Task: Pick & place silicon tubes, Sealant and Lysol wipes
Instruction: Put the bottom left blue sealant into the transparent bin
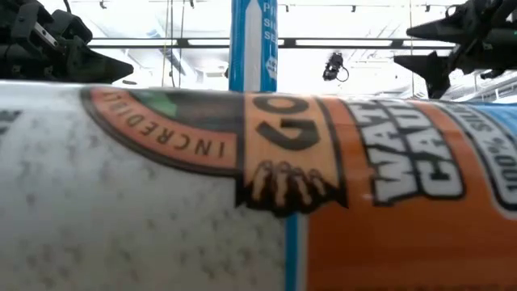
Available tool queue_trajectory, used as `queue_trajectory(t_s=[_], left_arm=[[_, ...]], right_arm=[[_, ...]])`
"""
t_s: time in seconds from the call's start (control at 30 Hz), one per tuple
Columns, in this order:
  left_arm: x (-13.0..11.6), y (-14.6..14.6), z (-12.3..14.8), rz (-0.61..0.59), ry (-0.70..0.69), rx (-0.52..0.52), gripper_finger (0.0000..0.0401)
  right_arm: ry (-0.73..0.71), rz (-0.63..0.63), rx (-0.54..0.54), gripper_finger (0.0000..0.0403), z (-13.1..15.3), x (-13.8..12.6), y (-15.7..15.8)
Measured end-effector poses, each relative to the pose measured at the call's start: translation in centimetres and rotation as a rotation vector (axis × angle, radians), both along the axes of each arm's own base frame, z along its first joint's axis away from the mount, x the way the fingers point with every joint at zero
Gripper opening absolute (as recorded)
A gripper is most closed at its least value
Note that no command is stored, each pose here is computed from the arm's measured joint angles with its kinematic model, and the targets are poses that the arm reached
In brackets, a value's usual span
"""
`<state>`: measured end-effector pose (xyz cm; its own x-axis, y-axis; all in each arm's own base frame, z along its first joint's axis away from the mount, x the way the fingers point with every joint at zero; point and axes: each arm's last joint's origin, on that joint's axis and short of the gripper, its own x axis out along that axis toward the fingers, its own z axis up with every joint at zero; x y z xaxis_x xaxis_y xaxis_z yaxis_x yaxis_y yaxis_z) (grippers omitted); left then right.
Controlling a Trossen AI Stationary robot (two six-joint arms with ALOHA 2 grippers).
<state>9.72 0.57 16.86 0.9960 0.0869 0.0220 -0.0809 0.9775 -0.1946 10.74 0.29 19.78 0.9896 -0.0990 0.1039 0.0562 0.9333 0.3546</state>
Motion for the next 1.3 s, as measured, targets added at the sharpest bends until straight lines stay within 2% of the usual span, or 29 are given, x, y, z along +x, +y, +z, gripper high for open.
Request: queue_trajectory(t_s=[0.13,0.23,0.47,0.63,0.8,0.93,1.03,1.17,1.3], left_arm=[[0.0,0.0,0.0,0.001,-0.001,0.000,0.0009],[0.0,0.0,0.1,0.007,-0.015,0.003,0.0027],[-0.4,0.0,1.8,0.019,-0.065,0.025,0.0121],[-1.4,-0.5,4.9,-0.142,-0.110,0.052,0.0179],[-3.7,-0.7,8.4,-0.185,-0.023,0.051,0.0211],[-5.3,-1.1,10.5,-0.278,-0.023,-0.033,0.0236],[-6.0,-1.2,10.6,-0.309,0.052,-0.114,0.0259],[-6.6,-1.2,10.4,-0.289,0.192,-0.188,0.0284],[-6.4,-1.2,11.3,-0.289,0.316,-0.182,0.0290]], right_arm=[[0.068,0.020,-0.011,0.0271,0.6,1.0,0.1],[0.120,0.031,-0.015,0.0272,0.7,1.7,0.2],[0.251,0.031,0.006,0.0272,-0.7,2.9,0.3],[0.279,0.029,0.032,0.0272,-1.1,3.4,0.3],[0.258,0.037,0.046,0.0272,-0.9,3.5,0.4],[0.250,0.056,0.065,0.0272,-0.8,3.6,0.4],[0.249,0.060,0.070,0.0272,-0.8,3.6,0.4],[0.240,0.074,0.077,0.0272,-0.8,3.6,0.5],[0.220,0.080,0.093,0.0272,-0.6,3.6,0.5]])
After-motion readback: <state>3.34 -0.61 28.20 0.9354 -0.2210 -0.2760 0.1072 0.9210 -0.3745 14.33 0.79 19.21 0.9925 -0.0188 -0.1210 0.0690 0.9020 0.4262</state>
